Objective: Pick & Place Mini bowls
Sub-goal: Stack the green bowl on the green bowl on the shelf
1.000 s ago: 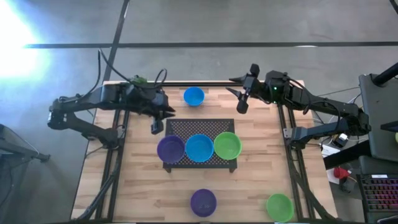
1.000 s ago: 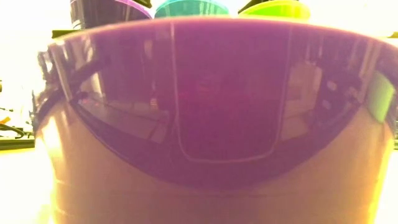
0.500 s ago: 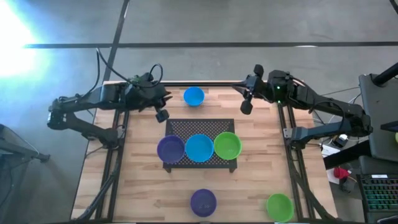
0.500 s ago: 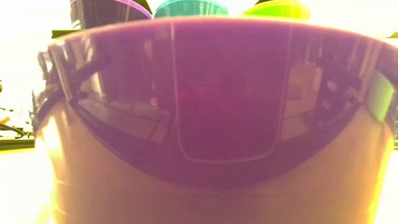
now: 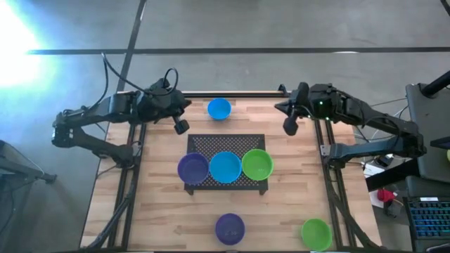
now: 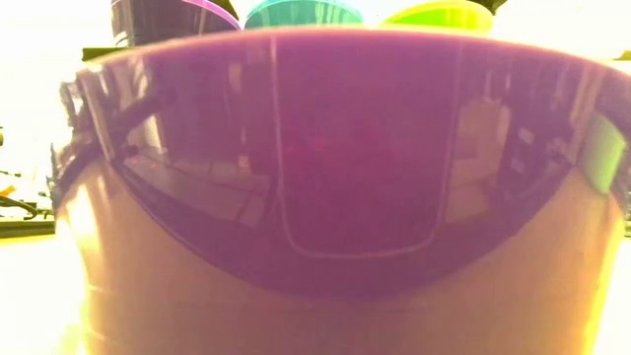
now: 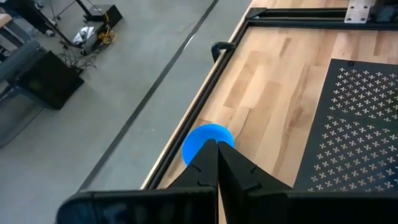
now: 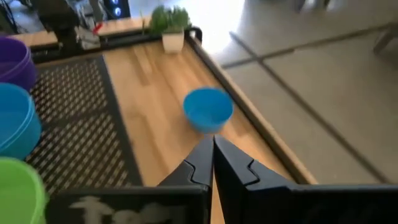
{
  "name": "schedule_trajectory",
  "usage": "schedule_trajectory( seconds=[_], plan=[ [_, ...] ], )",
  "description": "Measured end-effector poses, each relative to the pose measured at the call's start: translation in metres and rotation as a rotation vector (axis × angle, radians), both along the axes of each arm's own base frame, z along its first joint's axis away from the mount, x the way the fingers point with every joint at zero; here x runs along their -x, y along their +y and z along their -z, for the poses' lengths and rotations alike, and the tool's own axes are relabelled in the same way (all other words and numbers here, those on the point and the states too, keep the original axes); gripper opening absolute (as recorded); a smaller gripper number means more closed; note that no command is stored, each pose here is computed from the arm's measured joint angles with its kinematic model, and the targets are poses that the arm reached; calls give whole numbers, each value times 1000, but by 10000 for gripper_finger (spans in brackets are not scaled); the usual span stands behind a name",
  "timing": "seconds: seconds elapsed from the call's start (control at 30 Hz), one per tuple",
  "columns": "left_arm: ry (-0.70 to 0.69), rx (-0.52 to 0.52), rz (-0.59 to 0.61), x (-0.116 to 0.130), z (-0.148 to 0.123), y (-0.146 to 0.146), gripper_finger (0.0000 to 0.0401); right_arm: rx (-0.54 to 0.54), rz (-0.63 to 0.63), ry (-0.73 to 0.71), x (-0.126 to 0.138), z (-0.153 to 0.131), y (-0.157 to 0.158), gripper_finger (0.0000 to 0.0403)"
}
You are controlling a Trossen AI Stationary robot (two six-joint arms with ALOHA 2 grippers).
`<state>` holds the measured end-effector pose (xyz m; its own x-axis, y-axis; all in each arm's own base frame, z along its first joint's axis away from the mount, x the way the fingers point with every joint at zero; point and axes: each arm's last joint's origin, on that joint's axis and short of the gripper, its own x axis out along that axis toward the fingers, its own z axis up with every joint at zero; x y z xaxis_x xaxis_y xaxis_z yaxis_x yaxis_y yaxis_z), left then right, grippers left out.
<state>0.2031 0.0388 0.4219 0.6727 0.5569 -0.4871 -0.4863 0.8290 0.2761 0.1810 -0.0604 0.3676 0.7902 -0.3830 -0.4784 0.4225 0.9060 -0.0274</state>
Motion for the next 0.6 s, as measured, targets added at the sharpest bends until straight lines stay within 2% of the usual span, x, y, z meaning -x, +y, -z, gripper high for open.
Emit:
schedule_trajectory(
  seconds=[0.27, 0.43, 0.6],
  plan=[
    [5, -6, 6, 0, 0, 0, 0, -100, -28, 50, 7, 6, 17, 8],
    [0, 21, 48, 0, 0, -1, 0, -112, -117, 75, 5, 8, 34, 8],
    [-2, 33, 67, 0, 0, -2, 0, -126, -217, 162, 7, 17, 54, 8]
  ],
)
